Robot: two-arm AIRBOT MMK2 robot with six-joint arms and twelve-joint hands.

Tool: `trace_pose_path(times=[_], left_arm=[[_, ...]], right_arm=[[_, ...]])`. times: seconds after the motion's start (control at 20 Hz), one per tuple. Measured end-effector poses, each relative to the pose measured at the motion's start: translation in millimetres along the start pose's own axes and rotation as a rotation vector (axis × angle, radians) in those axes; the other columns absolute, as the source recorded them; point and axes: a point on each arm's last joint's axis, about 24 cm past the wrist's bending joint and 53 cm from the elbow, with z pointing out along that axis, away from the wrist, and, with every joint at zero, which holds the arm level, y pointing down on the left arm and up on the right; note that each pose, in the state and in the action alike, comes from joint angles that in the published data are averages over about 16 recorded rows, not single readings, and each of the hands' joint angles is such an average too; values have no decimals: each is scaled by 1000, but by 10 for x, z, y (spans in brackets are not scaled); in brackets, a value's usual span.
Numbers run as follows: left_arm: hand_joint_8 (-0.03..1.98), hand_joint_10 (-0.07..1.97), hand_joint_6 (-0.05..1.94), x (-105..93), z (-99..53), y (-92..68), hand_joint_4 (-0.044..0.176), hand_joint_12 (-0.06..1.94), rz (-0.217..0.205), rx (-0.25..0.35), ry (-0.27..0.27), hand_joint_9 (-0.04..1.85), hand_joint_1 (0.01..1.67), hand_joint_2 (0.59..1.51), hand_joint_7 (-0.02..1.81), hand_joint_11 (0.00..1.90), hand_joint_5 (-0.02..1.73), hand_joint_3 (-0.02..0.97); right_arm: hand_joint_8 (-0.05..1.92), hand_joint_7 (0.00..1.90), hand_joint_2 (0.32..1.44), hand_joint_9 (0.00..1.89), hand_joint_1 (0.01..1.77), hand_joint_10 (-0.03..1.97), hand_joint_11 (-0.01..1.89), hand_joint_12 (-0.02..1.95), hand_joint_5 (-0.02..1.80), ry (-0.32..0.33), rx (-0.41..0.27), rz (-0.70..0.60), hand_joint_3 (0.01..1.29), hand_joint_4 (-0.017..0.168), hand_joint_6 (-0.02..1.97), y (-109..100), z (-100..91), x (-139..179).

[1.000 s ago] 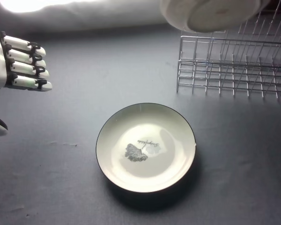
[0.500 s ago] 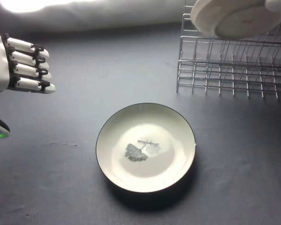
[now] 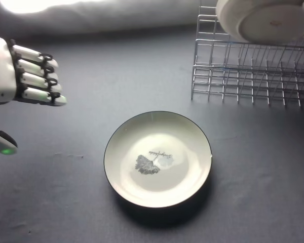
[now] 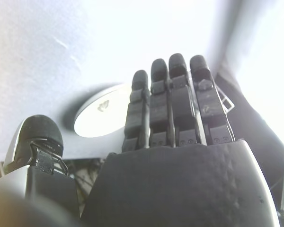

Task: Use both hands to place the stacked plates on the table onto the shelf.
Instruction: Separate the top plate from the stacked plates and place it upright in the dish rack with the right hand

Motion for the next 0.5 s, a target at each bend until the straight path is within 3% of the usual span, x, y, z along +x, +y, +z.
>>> trace_pose_path(times=[0.25, 0.5], left_arm=[[17, 18, 1, -43, 60, -157, -2, 183, -73, 68, -13, 305, 20, 1161, 308, 166, 251, 0], [16, 17, 1, -91, 160, -420, -2, 184, -142, 183, -20, 303, 21, 1165, 305, 161, 250, 1]], right_arm=[[871, 1002, 1047, 971, 1360, 1191, 743, 1384, 879, 13, 27, -64, 15, -8, 978, -194, -33, 7], [881, 994, 1049, 961, 1362, 1190, 735, 1377, 875, 39, 53, -119, 15, -8, 977, -355, -65, 75]])
